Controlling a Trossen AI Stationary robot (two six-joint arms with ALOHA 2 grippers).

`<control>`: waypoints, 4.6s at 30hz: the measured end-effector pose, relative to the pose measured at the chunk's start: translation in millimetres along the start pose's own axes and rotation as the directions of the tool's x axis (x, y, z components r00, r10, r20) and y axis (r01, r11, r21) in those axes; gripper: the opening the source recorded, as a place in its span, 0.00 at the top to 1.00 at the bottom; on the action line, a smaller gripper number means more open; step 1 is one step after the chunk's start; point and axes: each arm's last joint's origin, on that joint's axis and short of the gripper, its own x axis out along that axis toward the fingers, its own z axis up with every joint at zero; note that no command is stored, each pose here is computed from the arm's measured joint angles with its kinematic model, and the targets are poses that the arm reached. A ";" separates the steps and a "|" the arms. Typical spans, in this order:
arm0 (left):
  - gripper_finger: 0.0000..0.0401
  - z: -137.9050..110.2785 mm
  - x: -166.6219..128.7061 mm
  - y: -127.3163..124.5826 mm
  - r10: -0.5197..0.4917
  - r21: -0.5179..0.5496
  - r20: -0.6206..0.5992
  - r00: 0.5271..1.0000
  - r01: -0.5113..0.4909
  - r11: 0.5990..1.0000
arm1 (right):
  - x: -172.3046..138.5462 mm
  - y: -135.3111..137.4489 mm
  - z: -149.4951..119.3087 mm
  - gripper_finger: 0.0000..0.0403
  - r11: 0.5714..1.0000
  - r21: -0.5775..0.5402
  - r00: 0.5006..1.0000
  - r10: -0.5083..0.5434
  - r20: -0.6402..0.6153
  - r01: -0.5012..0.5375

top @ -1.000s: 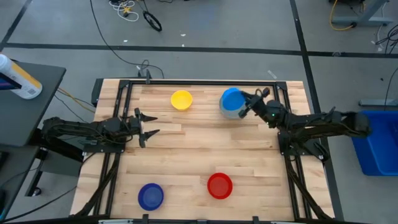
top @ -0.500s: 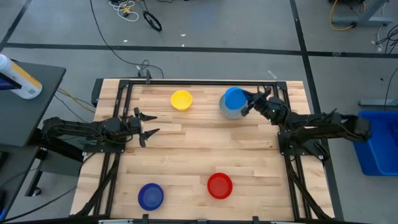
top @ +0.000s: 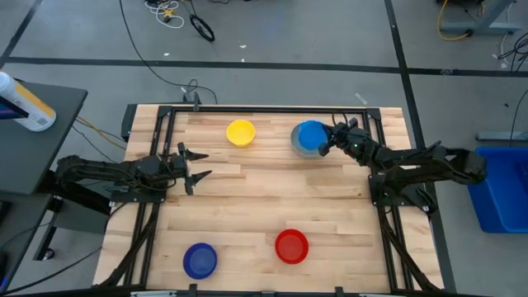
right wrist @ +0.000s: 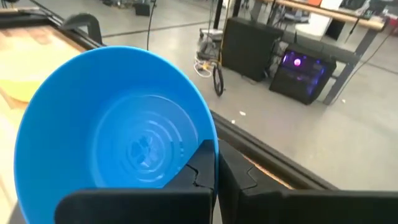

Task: Nest bowls inside each other
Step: Stack the blue bowl on the gray bowl, then stack the yellow bowl on the blue bowl

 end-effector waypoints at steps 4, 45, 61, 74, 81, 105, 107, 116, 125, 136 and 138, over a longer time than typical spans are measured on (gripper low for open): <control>0.29 -0.1 0.0 0.0 0.000 0.000 0.000 1.000 0.000 1.000 | 3.0 1.0 -5.2 1.00 0.999 0.022 0.999 0.025 -0.035 -0.025; 0.29 -0.1 0.0 0.0 0.000 0.007 0.000 1.000 0.000 1.000 | 60.4 -19.5 46.5 1.00 0.979 0.150 0.806 0.197 -0.558 -0.136; 0.29 -0.1 0.0 0.0 0.000 0.006 0.000 1.000 0.000 1.000 | 76.9 -27.2 57.8 1.00 0.976 0.151 0.675 0.219 -0.705 -0.159; 0.29 -0.1 0.0 0.0 0.000 0.006 0.000 1.000 0.000 1.000 | 77.6 -31.7 57.7 1.00 0.953 0.221 0.660 0.304 -0.687 -0.209; 0.29 -0.1 0.0 0.0 0.000 0.006 0.000 1.000 0.000 1.000 | 77.3 -31.2 57.7 1.00 0.948 0.231 0.655 0.318 -0.685 -0.218; 0.29 -0.1 0.0 0.0 0.000 0.002 0.000 1.000 0.000 1.000 | 99.4 -28.7 40.1 0.94 0.956 0.218 0.630 0.294 -0.719 -0.197; 0.29 -0.1 0.0 0.0 0.000 0.006 0.000 1.000 0.000 1.000 | 101.0 -29.0 45.1 0.90 0.956 0.217 0.640 0.294 -0.710 -0.198; 0.29 -0.2 0.0 0.0 0.000 0.002 0.000 1.000 0.000 1.000 | 101.7 -31.2 49.9 0.70 0.972 0.171 0.648 0.234 -0.724 -0.160; 0.29 -0.2 0.0 0.0 0.000 0.003 -0.001 1.000 0.000 1.000 | 104.6 -21.8 71.2 0.57 0.969 0.149 0.701 0.247 -0.669 -0.199; 0.29 -0.3 0.1 0.0 0.000 0.009 -0.001 1.000 0.000 1.000 | 111.9 26.7 122.1 0.56 0.840 0.256 0.716 0.542 -0.440 -0.479; 0.29 -0.2 0.1 0.0 0.000 0.009 0.000 1.000 0.000 1.000 | 117.3 37.0 126.1 0.54 0.814 0.271 0.699 0.581 -0.417 -0.514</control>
